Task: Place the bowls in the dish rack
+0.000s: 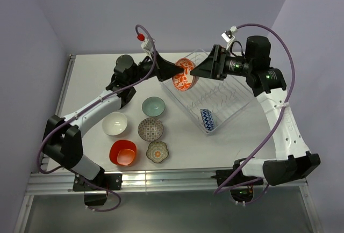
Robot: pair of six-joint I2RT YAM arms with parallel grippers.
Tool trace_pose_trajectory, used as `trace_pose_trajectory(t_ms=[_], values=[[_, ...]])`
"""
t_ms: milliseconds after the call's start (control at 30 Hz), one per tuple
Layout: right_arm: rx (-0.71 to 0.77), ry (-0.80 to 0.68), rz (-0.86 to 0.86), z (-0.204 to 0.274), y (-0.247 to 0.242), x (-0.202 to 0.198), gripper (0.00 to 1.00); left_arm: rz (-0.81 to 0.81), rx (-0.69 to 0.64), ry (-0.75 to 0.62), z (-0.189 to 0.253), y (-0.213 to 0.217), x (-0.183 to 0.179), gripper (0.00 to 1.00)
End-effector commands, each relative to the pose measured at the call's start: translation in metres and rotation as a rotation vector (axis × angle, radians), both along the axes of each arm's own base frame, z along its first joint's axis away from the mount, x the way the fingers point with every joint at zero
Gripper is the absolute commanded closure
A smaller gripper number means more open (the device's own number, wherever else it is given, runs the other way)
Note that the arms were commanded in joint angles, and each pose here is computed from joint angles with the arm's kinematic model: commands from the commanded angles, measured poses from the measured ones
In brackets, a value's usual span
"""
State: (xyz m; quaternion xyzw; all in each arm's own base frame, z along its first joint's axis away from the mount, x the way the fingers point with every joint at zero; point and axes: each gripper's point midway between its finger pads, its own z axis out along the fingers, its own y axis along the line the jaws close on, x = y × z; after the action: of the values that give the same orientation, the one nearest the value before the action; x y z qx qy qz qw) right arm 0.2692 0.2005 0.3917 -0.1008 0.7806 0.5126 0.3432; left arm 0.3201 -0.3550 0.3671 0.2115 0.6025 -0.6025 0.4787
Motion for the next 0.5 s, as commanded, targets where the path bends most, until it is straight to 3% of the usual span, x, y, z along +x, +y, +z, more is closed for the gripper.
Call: trace_pose_trajectory(t_ms=[0,233,467], values=[[0.058,-0.017,0.065,0.013,0.009,-0.003,0.01,-0.026,-0.081,-0.072,0.035,0.001,-0.008,1.0],[0.055,0.024,0.094,0.003,0.011,-0.008,0.11,-0.022,-0.087,-0.06,0.035,0.001,-0.007,1.0],[0.054,0.081,0.105,-0.009,0.012,-0.012,0.09,-0.011,-0.08,-0.056,0.034,0.001,-0.005,1.0]])
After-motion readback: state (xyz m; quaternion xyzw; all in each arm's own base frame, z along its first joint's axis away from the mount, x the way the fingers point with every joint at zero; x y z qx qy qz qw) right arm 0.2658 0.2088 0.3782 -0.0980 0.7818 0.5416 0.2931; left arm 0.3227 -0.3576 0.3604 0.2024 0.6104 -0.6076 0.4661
